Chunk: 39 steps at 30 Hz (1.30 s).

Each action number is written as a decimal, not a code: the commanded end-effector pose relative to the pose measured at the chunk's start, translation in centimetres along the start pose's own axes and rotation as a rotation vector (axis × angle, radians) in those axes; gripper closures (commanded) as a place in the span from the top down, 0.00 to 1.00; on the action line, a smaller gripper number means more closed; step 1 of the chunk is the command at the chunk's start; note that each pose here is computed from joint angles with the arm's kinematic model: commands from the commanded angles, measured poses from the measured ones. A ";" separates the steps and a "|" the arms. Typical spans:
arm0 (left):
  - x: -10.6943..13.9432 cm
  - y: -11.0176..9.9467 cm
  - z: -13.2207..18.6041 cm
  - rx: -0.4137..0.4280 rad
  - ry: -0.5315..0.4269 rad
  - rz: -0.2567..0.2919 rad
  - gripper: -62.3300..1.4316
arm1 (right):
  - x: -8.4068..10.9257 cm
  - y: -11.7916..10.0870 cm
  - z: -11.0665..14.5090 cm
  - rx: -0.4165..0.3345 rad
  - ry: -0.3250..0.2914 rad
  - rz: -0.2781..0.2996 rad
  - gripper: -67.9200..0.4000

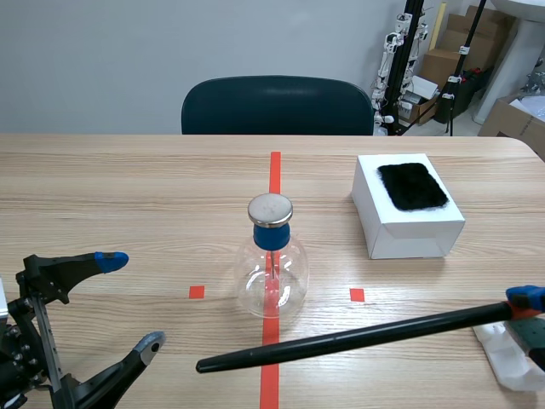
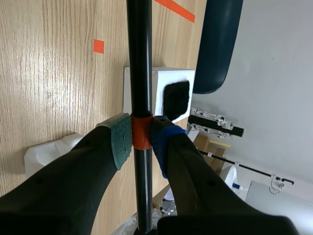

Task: Do the electroscope experiment. pick up the black charging rod

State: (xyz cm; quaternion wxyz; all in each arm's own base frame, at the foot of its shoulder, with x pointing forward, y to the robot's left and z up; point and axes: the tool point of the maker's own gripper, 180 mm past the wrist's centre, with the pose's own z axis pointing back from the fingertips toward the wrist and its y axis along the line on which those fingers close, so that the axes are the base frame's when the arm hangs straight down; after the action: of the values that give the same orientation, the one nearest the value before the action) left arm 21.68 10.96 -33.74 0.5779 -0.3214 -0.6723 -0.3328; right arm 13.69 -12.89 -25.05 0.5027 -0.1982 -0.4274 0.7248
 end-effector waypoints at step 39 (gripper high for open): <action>1.0 0.5 -0.3 0.002 -0.039 -0.014 1.00 | 0.1 -0.7 0.1 -0.023 0.004 0.003 0.01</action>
State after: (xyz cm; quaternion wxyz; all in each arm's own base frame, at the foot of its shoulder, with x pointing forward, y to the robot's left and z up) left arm 21.68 10.96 -33.74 0.5779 -0.3214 -0.6723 -0.3328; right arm 13.75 -13.02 -25.07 0.5044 -0.2011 -0.4254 0.7240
